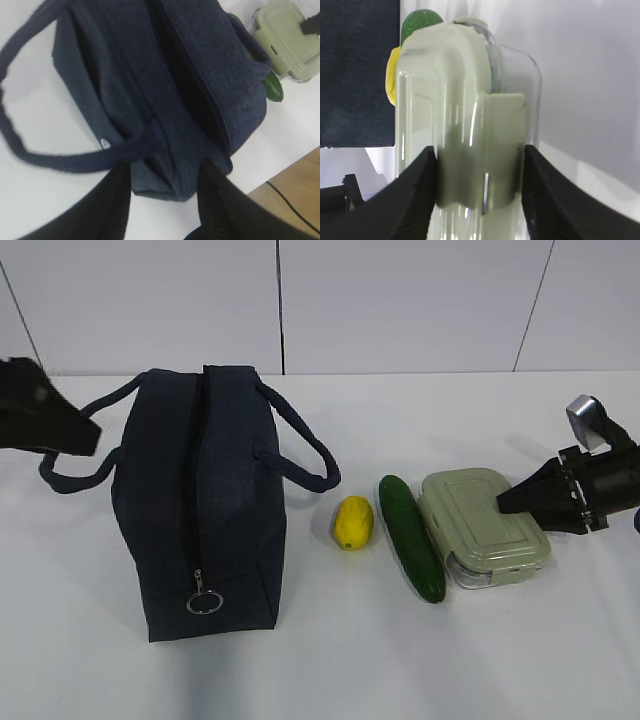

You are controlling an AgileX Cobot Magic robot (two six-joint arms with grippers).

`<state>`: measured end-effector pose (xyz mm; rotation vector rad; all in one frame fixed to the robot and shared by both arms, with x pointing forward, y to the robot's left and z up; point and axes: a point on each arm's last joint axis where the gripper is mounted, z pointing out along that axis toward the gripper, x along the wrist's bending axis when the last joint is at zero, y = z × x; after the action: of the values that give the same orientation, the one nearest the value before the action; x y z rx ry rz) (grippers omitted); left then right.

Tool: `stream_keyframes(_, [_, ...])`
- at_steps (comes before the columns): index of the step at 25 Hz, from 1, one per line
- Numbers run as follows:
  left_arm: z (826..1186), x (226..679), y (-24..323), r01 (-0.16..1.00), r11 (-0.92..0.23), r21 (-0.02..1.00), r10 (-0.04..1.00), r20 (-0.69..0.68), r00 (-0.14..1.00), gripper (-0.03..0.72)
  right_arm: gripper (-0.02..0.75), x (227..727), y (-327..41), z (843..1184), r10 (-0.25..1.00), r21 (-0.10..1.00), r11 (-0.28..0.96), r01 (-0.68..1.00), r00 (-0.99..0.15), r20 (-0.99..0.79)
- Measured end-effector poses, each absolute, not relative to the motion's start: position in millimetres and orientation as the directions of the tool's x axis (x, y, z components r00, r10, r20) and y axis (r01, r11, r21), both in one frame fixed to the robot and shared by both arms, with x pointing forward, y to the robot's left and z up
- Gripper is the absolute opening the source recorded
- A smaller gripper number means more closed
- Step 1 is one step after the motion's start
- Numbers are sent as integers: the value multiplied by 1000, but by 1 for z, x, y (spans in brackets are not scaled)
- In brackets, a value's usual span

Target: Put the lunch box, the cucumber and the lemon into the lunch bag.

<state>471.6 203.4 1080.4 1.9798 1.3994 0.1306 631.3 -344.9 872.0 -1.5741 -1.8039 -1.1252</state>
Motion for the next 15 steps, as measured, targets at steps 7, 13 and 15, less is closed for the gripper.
stream_keyframes(7, [1051,520,184,832,-232,503,871,-273,408,320,386,631,-345,872,560,261,-6,965,-213,800])
stream_keyframes(13, [1030,536,182,874,-237,425,894,-256,367,321,386,631,-345,872,560,260,-7,966,-212,801])
stream_keyframes(15, [1024,538,182,879,-250,407,898,-242,368,316,386,631,-345,872,560,260,-7,966,-212,801])
